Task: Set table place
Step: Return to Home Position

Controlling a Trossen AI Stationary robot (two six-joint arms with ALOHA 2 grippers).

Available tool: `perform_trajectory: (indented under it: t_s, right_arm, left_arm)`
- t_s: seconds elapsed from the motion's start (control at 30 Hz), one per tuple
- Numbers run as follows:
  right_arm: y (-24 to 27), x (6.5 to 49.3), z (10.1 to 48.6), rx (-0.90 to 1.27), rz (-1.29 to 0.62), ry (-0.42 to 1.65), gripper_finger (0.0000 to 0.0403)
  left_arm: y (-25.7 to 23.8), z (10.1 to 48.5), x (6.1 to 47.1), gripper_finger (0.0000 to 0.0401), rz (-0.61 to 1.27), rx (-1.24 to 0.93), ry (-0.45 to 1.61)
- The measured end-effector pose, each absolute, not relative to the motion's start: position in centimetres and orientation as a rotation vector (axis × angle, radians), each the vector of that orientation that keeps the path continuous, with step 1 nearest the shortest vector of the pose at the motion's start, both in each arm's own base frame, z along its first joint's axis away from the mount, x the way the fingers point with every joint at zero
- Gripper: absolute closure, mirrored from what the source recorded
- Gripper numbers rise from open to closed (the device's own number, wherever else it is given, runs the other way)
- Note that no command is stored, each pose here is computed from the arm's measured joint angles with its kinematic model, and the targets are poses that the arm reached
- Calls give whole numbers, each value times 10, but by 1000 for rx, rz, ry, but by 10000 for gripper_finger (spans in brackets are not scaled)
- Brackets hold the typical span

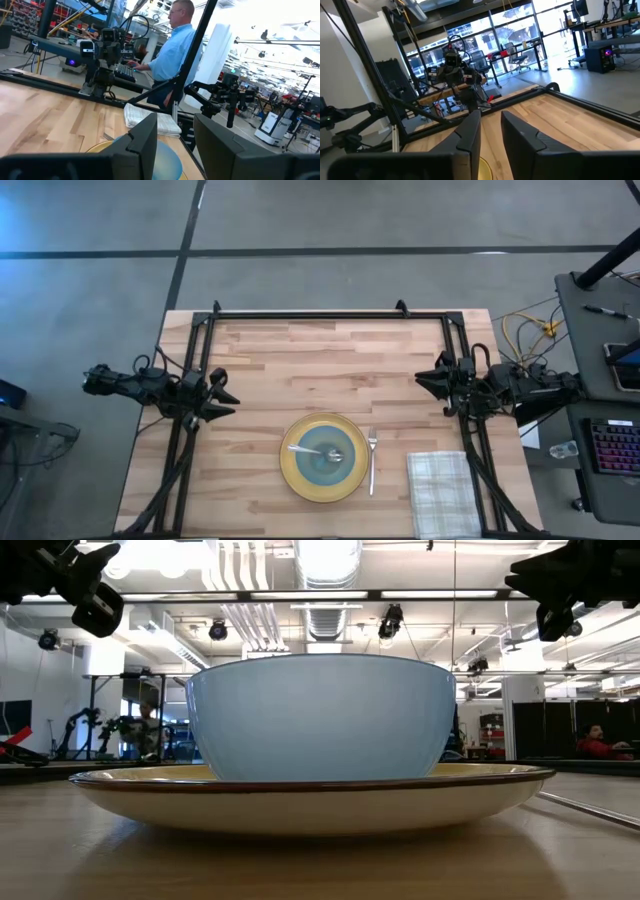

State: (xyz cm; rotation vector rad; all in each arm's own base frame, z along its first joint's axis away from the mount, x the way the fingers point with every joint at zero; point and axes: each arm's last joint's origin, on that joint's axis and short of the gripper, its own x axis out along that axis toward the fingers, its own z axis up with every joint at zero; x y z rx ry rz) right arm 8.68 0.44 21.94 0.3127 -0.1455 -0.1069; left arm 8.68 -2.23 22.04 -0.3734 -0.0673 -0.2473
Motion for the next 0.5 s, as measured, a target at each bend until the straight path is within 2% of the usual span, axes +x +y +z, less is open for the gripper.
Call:
perform_trajectory:
  t_s: [0.5]
  right_arm:
    - [4, 87, 219, 313, -107, -146, 325]
  left_arm:
    - [-22, 220, 87, 287, -247, -373, -67]
